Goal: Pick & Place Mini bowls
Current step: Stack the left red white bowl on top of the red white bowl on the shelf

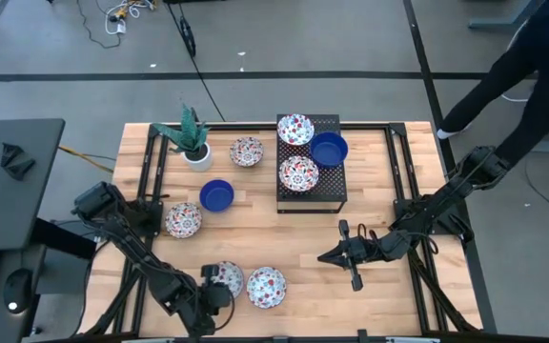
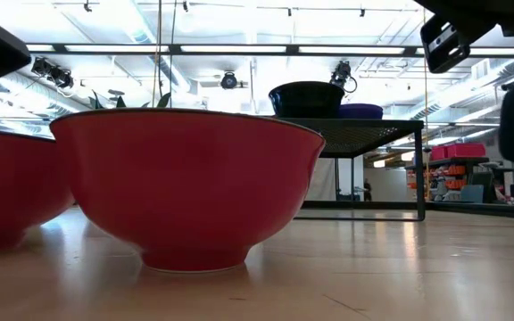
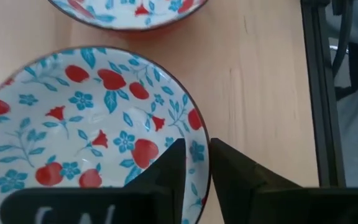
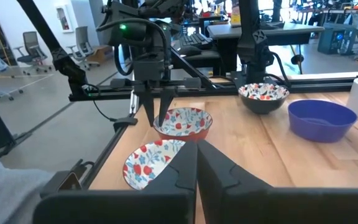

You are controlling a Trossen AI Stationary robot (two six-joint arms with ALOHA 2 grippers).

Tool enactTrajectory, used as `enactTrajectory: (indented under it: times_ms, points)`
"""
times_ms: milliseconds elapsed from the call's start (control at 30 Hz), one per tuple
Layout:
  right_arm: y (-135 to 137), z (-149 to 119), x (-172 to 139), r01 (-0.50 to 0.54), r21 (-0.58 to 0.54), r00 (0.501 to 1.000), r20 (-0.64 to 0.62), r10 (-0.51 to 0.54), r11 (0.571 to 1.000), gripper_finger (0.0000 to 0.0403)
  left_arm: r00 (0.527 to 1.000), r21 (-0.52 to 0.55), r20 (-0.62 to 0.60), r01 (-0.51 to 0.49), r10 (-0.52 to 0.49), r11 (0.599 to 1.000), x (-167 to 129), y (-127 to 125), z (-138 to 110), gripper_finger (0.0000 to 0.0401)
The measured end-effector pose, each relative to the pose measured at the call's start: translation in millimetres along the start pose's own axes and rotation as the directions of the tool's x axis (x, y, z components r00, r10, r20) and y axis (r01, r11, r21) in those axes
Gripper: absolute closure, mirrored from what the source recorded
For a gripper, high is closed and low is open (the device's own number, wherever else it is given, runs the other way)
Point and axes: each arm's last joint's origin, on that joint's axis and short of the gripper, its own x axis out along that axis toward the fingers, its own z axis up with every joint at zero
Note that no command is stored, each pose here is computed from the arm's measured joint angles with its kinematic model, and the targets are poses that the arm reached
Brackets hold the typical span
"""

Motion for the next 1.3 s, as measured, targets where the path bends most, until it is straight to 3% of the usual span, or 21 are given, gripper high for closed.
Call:
enactTrajectory:
  times_ms: [233,500,767,933,1067,1200,1300]
  points:
    - [0,-1,0,0.001,-0.003,1.0,-0.009,-0.001,1.0,0.039,0.999,-0.028,-0.038,0.027,-0.028,0.999,3,6,6,0.0322]
    - [0,-1,0,0.001,-0.003,1.0,-0.009,-0.001,1.0,0.039,1.0,-0.027,-0.025,0.017,-0.018,0.999,3,7,8,0.038]
    - [0,-1,0,-0.009,0.008,1.0,-0.01,0.009,1.0,0.039,0.998,-0.01,-0.057,-0.012,0.011,1.0,-7,6,18,0.0386]
    - [6,-3,-3,-0.042,0.054,0.999,-0.021,0.043,0.998,0.039,0.987,0.034,-0.125,-0.094,0.098,0.995,-37,5,44,0.0394]
    - [17,-7,-10,-0.083,0.079,0.995,-0.052,0.088,0.993,0.039,0.977,0.102,-0.106,-0.176,0.187,0.979,-70,10,72,0.0394]
    - [25,-11,-15,-0.115,0.093,0.99,-0.076,0.122,0.989,0.039,0.962,0.156,-0.001,-0.268,0.272,0.951,-103,26,113,0.0394]
    - [28,-12,-17,-0.086,0.078,0.993,-0.074,0.092,0.993,0.039,0.949,0.215,0.121,-0.312,0.291,0.926,-126,49,154,0.0394]
